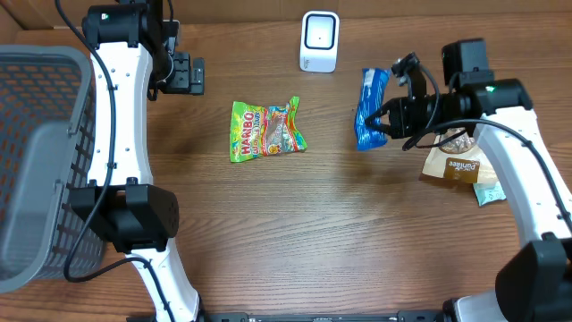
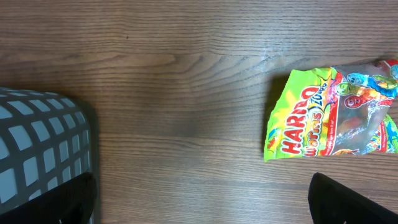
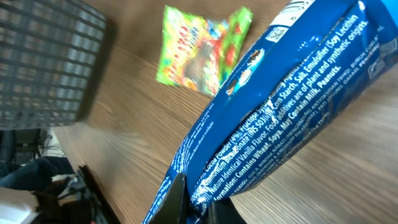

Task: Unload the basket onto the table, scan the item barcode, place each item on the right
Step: 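Lower the blue bar onto the table and open the right gripper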

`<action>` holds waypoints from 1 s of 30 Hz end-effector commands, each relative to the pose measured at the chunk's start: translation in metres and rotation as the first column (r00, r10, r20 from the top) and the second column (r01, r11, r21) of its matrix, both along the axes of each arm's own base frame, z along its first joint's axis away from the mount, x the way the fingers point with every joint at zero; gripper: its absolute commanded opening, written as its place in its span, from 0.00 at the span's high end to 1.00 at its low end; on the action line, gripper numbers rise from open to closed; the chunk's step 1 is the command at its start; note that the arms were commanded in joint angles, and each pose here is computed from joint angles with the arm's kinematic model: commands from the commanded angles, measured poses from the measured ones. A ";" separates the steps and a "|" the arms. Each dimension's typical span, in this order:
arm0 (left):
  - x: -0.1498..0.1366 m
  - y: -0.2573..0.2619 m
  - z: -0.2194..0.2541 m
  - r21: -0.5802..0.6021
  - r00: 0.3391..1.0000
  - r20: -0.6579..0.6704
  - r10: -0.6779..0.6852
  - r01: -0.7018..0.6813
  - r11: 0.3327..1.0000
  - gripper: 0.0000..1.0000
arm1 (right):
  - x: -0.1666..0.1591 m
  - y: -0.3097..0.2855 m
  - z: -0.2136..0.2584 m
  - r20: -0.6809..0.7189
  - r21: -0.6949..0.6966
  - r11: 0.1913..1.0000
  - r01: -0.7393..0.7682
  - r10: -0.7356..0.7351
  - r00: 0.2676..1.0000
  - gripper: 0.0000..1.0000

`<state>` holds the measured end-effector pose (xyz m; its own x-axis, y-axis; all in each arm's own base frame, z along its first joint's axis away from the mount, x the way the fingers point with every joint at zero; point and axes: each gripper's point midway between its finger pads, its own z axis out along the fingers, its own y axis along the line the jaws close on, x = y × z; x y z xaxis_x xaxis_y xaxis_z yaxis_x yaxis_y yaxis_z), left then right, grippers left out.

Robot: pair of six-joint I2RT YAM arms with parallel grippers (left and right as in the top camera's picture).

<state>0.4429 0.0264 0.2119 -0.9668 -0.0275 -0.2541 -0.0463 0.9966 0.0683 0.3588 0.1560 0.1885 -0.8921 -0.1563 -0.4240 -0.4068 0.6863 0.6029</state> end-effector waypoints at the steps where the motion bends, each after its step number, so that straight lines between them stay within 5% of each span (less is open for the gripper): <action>1: 0.002 -0.006 -0.001 -0.006 1.000 -0.001 -0.030 0.030 1.000 0.00 | -0.018 0.005 -0.054 -0.109 -0.051 0.998 -0.048 0.042 0.993 0.96; 6: 0.002 -0.006 -0.001 -0.006 1.000 -0.001 -0.030 0.030 1.000 0.00 | -0.040 -0.005 -0.120 -0.223 -0.144 0.988 -0.058 0.025 0.974 0.87; 8: 0.002 -0.006 -0.001 -0.006 1.000 -0.001 -0.030 0.030 1.000 0.00 | -0.050 -0.012 -0.140 -0.268 -0.187 0.980 -0.063 0.010 0.963 0.42; 9: 0.002 -0.006 -0.001 -0.006 1.000 -0.001 -0.030 0.030 1.000 0.00 | -0.052 -0.014 -0.145 -0.280 -0.204 0.977 -0.064 0.004 0.960 0.27; 12: 0.002 -0.006 -0.001 -0.006 1.000 -0.001 -0.030 0.030 1.000 0.00 | -0.049 -0.025 -0.151 -0.273 -0.257 0.965 -0.050 -0.023 0.962 0.08; 18: 0.002 -0.006 -0.001 -0.006 1.000 -0.001 -0.030 0.030 1.000 0.00 | -0.024 -0.034 -0.148 -0.223 -0.248 0.967 0.051 -0.108 0.969 0.02; 30: 0.002 -0.006 -0.001 -0.006 1.000 -0.001 -0.030 0.030 1.000 0.00 | -0.027 -0.022 -0.174 -0.221 -0.171 0.979 0.108 -0.145 0.964 0.21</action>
